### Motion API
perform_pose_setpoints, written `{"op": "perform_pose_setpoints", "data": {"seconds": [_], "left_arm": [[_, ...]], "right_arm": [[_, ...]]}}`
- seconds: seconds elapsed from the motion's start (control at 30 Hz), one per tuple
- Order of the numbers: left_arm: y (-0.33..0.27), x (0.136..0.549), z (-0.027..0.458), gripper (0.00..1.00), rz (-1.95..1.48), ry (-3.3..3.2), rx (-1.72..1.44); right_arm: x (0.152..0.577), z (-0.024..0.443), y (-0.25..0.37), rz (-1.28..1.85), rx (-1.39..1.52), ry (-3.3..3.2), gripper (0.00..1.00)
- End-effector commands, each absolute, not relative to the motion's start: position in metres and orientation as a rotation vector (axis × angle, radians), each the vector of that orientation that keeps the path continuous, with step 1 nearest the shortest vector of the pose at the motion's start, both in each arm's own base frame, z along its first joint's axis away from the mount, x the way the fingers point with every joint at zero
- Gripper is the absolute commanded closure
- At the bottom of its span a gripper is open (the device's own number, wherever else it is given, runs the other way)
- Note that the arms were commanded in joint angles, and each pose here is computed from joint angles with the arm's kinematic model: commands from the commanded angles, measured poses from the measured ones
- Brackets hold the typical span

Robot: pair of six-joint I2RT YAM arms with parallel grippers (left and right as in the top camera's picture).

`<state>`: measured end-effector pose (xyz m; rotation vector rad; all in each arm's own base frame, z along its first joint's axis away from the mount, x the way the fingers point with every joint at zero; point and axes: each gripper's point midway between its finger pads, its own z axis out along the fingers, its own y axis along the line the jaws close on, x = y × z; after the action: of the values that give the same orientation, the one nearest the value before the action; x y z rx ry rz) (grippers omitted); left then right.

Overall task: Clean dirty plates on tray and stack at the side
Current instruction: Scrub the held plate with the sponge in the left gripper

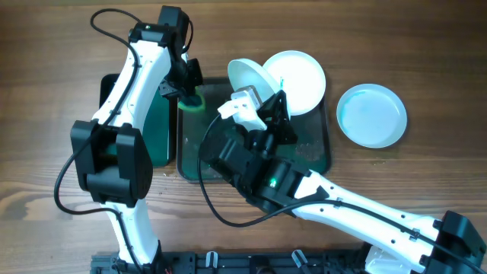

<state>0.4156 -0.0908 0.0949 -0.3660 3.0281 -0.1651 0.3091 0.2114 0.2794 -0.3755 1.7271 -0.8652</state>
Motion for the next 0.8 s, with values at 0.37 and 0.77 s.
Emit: {"op": "perform_pose_setpoints", "data": {"seconds": [0.37, 0.77], "left_arm": [[-0.095, 0.419, 0.099, 0.96, -0.189, 3.018, -0.337], [-0.095, 0.419, 0.099, 0.96, -0.189, 3.018, -0.337]], "right_arm": [[0.291, 0.172, 0.232, -0.21, -0.397, 2.299, 0.96], [0.346, 0.146, 0.15, 0.541, 0.1, 2.666, 0.96]]}}
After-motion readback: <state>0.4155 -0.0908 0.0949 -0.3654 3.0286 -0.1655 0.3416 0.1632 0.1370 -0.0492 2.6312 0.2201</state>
